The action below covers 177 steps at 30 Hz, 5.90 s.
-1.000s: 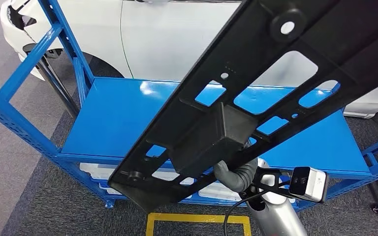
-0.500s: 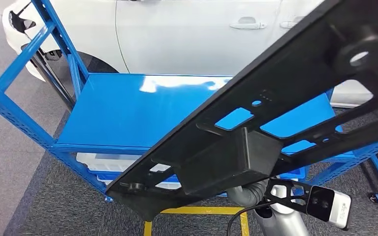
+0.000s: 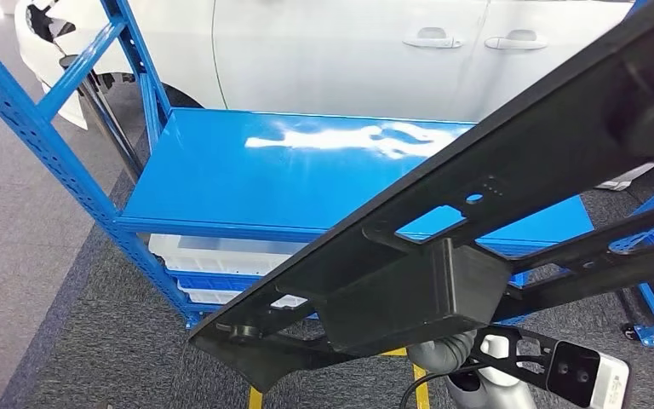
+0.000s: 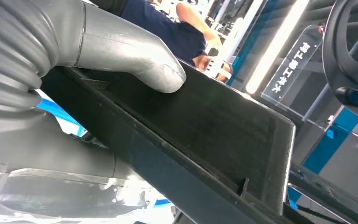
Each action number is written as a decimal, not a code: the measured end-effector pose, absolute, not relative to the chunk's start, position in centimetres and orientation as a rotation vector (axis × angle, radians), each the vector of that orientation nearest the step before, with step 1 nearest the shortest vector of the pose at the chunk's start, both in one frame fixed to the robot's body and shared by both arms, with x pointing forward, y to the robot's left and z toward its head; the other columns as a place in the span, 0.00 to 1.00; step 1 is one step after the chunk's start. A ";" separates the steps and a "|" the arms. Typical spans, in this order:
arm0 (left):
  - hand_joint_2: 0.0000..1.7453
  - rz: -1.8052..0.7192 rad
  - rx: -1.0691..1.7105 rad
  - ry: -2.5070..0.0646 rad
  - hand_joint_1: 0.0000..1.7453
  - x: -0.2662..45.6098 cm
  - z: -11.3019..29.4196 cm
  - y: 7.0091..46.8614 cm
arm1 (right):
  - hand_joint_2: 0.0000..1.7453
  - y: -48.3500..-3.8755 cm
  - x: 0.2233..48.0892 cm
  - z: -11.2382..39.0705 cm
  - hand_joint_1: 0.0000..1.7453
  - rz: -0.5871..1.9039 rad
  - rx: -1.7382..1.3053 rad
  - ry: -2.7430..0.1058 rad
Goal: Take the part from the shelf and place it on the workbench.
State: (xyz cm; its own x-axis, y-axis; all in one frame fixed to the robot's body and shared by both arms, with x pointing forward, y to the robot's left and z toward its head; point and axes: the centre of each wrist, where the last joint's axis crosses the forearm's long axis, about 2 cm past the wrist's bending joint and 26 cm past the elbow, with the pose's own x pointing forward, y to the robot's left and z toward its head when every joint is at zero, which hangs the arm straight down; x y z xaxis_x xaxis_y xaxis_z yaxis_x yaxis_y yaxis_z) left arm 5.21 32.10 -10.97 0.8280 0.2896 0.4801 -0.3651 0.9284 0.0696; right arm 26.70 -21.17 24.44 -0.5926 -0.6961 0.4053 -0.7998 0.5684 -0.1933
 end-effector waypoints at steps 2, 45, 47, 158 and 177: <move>1.00 0.348 0.159 -0.476 0.00 5.2 -11.0 32.0 | 1.00 -21.2 26.6 24.3 1.00 0.517 1.232 -2.517; 1.00 0.385 0.132 -0.398 0.00 5.0 -11.1 29.2 | 1.00 -22.7 27.9 24.3 1.00 0.501 1.240 -2.508; 1.00 0.386 0.132 -0.395 0.00 5.0 -11.1 29.2 | 1.00 -22.7 27.9 24.2 1.00 0.496 1.246 -2.506; 1.00 0.394 0.259 -0.393 0.00 4.6 -11.1 30.7 | 1.00 -23.5 27.8 28.2 1.00 0.499 1.058 -2.733; 1.00 0.391 0.250 -0.458 0.00 5.0 -11.0 31.5 | 1.00 -22.5 27.4 29.2 1.00 0.513 0.964 -2.784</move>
